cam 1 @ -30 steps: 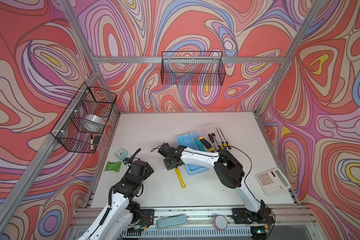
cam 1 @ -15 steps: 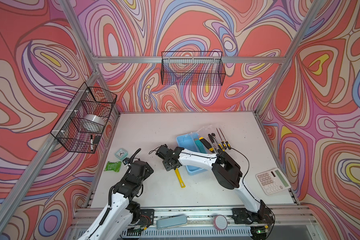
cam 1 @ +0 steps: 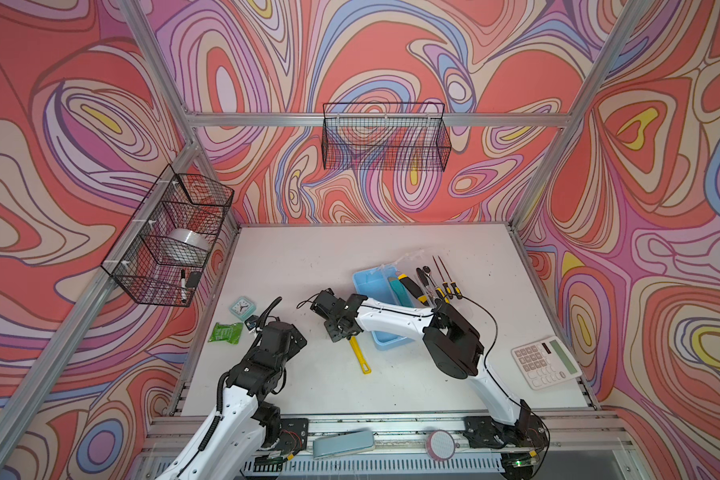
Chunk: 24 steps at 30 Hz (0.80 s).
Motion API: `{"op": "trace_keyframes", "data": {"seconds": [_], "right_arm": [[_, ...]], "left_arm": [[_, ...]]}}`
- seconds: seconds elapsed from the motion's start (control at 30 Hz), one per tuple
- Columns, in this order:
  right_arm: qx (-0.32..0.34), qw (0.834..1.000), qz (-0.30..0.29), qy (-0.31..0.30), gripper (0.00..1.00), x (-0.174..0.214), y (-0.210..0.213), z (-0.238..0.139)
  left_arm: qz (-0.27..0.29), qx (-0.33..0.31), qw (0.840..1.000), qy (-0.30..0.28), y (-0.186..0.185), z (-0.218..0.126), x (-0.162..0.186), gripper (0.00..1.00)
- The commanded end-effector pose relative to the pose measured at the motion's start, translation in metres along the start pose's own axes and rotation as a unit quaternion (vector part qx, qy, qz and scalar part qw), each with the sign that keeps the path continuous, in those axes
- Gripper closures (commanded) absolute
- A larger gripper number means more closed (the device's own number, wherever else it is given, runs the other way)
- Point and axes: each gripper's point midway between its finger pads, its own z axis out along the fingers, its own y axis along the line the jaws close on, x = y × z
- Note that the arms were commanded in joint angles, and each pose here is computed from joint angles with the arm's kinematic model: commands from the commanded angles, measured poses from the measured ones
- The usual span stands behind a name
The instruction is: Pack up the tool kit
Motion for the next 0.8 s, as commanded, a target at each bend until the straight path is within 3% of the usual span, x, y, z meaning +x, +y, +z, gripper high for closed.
{"op": "trace_keyframes", "data": {"seconds": [0.0,0.77], "right_arm": [[0.002,1.0,-0.015,0.008,1.0,0.003,-0.004,-0.011],[-0.028,0.997,-0.005,-0.071,1.0,-0.053,-0.003,-0.08]], "left_arm": [[0.0,-0.028,1.0,0.002,0.016,0.002,0.005,0.0],[-0.004,-0.028,1.0,0.0,0.017,0.001,0.006,0.0]]}}
